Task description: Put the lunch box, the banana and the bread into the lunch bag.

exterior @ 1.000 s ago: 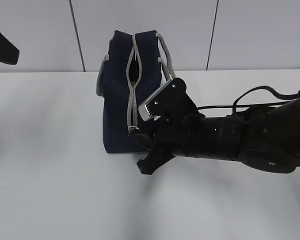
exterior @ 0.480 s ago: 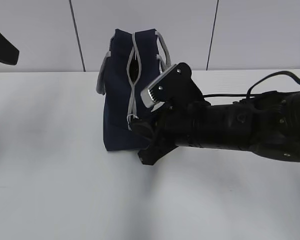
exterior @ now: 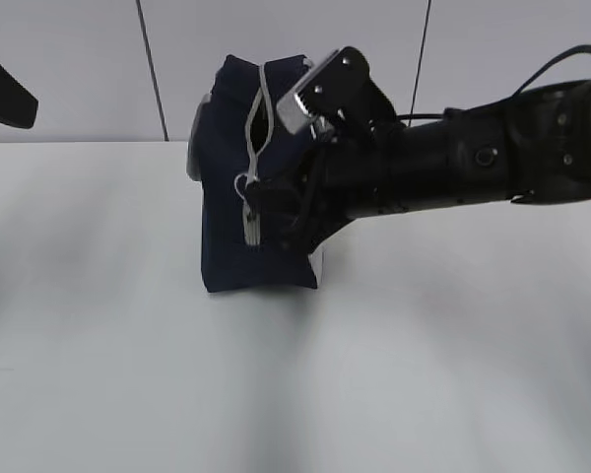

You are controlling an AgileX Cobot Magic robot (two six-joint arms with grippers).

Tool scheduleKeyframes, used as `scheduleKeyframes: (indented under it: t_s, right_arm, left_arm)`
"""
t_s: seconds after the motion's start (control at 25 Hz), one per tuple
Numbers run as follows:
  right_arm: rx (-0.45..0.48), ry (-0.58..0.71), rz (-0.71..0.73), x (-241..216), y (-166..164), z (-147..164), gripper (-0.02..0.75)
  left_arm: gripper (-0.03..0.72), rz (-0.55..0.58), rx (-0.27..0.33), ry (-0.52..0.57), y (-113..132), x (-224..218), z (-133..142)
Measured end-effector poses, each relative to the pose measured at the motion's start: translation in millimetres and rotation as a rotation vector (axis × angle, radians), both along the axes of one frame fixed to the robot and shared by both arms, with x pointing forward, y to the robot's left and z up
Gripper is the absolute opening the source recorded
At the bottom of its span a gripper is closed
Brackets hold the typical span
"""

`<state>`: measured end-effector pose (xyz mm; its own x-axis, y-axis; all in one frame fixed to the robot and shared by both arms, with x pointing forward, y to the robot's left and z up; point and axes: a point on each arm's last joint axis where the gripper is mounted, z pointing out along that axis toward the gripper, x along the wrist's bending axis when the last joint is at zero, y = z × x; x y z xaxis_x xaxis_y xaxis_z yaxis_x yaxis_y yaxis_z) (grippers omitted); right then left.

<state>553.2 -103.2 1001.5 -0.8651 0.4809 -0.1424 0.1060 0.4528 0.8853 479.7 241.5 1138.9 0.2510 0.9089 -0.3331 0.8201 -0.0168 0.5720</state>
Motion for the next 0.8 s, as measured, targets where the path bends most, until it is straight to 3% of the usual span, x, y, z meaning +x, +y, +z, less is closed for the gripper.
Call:
scheduleKeyframes:
  t_s: [0.32, 0.8]
  right_arm:
    - [0.030, -0.034, 0.056, 25, -17, 30, -0.016]
    - [0.060, -0.029, 0.114, 61, -3, 57, -0.016]
  left_arm:
    - [0.370, 0.001, 0.000, -0.003, 0, 0, 0]
    - [0.370, -0.051, 0.009, -0.044, -3, 8, -3]
